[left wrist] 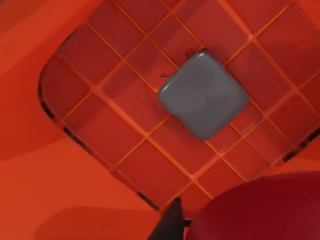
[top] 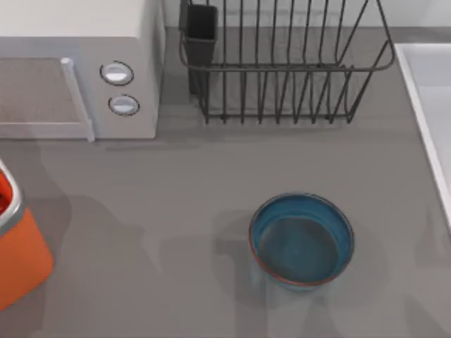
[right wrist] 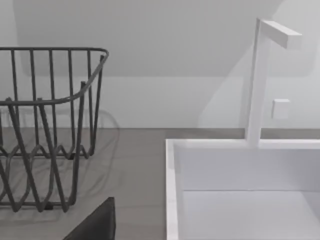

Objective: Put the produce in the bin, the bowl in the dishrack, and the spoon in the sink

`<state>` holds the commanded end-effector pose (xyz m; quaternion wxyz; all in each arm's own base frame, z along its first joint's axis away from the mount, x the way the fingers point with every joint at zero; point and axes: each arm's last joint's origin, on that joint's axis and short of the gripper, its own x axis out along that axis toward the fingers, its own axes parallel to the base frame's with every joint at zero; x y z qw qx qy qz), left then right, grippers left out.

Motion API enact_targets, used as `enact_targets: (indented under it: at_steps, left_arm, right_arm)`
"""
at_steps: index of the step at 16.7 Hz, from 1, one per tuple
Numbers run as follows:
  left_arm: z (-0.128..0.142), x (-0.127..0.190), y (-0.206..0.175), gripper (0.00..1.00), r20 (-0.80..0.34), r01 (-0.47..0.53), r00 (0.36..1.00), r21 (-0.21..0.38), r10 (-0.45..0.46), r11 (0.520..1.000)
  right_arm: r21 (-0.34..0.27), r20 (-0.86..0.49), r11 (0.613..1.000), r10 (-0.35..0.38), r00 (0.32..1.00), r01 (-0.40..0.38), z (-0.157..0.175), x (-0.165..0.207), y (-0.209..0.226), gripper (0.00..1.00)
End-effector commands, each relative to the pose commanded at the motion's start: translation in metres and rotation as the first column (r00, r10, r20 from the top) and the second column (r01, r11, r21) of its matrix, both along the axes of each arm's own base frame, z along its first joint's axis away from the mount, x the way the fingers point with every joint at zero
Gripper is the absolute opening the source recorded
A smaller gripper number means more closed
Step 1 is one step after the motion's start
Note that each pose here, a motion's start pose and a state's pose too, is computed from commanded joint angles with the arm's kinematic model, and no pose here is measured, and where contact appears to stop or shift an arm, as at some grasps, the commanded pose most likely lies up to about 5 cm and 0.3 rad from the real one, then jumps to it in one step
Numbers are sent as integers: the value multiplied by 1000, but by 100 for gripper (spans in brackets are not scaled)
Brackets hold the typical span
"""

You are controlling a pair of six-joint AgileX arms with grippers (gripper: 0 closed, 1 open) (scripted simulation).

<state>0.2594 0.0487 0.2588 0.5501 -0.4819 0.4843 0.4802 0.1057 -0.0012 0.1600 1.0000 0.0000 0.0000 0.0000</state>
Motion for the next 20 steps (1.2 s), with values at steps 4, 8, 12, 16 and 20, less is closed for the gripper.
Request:
enact_targets:
  at_steps: [4, 8, 12, 16, 20]
  left_arm:
    - [-35, 4, 2, 0, 23, -3, 1000, 4, 3, 1000]
    - [-58, 2, 4, 0, 8, -10, 1000, 1, 10, 1000]
    - [-58, 2, 4, 8, 8, -10, 1000, 1, 10, 1000]
    - [-58, 2, 4, 38, 8, -10, 1000, 1, 10, 1000]
    - [-58, 2, 4, 68, 8, -10, 1000, 1, 10, 1000]
  right_arm:
    - [0, 0, 1000, 0, 1000, 0, 0, 0, 0, 100]
    - [0, 0, 1000, 0, 1000, 0, 0, 0, 0, 100]
    - [0, 0, 1000, 0, 1000, 0, 0, 0, 0, 100]
    - [0, 0, 1000, 0, 1000, 0, 0, 0, 0, 100]
    - [0, 0, 1000, 0, 1000, 0, 0, 0, 0, 100]
